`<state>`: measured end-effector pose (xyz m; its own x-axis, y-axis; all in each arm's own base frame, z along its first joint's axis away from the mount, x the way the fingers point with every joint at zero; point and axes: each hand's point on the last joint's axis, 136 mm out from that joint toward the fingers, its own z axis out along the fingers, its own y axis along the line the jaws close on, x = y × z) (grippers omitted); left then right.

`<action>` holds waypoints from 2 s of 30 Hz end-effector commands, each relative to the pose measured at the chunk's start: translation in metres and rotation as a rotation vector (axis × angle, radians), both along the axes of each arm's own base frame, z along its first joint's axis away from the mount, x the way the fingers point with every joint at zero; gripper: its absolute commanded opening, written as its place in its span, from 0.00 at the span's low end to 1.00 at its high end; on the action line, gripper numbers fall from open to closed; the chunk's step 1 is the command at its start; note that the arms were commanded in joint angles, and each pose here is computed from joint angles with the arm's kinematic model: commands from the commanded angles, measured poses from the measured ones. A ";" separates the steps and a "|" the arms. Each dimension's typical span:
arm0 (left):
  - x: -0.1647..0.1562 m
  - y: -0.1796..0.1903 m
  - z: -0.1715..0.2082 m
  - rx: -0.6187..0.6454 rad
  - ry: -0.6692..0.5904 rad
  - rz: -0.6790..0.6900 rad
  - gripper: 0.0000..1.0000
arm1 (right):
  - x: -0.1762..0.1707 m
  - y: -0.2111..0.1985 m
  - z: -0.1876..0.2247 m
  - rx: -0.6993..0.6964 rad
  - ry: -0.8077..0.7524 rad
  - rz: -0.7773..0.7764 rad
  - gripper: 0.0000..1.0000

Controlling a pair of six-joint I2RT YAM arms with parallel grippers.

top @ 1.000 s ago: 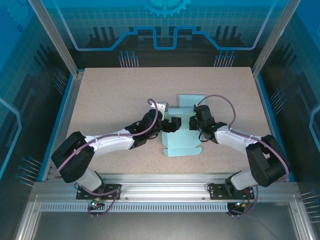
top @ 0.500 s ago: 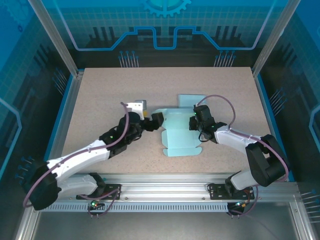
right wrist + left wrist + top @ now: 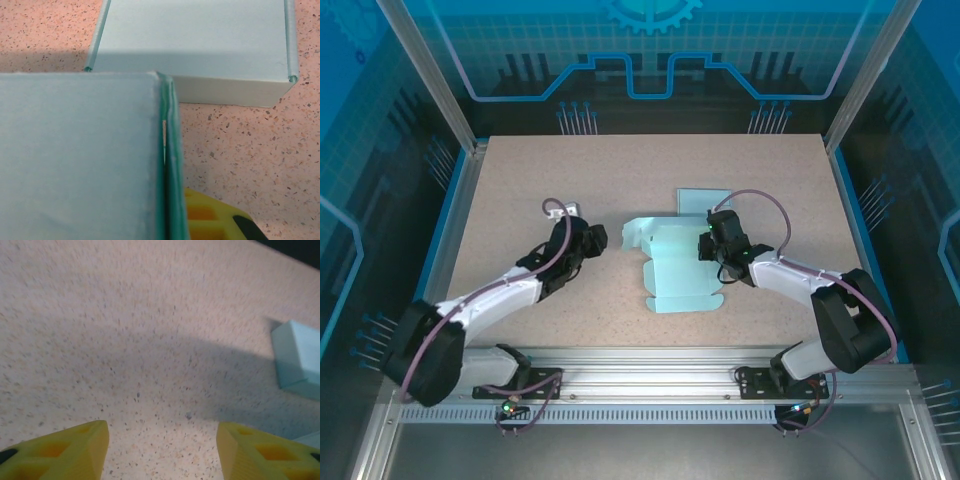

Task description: Fold the paper box

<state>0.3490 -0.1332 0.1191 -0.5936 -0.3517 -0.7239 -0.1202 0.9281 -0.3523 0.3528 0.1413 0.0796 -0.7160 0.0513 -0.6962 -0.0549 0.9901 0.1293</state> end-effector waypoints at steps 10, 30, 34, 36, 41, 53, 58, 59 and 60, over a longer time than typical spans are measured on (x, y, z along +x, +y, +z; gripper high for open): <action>0.024 -0.070 -0.022 -0.146 0.033 -0.272 0.49 | 0.004 0.011 0.004 0.027 -0.010 0.016 0.01; -0.007 -0.124 -0.002 -0.304 0.057 -0.433 0.47 | 0.005 0.012 0.001 0.029 0.000 0.018 0.01; -0.011 -0.134 0.005 -0.333 0.051 -0.464 0.48 | 0.005 0.013 0.000 0.031 0.006 0.019 0.01; -0.011 -0.138 0.006 -0.334 0.049 -0.473 0.48 | 0.005 0.013 0.000 0.031 0.006 0.018 0.01; -0.015 -0.146 0.004 -0.292 0.048 -0.516 0.49 | 0.005 0.013 0.000 0.029 0.006 0.018 0.01; 0.010 -0.137 0.008 -0.011 -0.100 -0.535 0.50 | 0.005 0.016 -0.001 0.039 0.010 0.026 0.01; 0.027 -0.135 0.014 0.128 -0.209 -0.549 0.48 | 0.004 0.016 0.000 0.040 0.008 0.032 0.01; 0.028 -0.137 0.016 0.147 -0.232 -0.556 0.48 | 0.004 0.016 0.000 0.041 0.007 0.030 0.01; 0.028 -0.139 0.017 0.162 -0.255 -0.567 0.48 | 0.004 0.016 0.000 0.042 0.008 0.033 0.01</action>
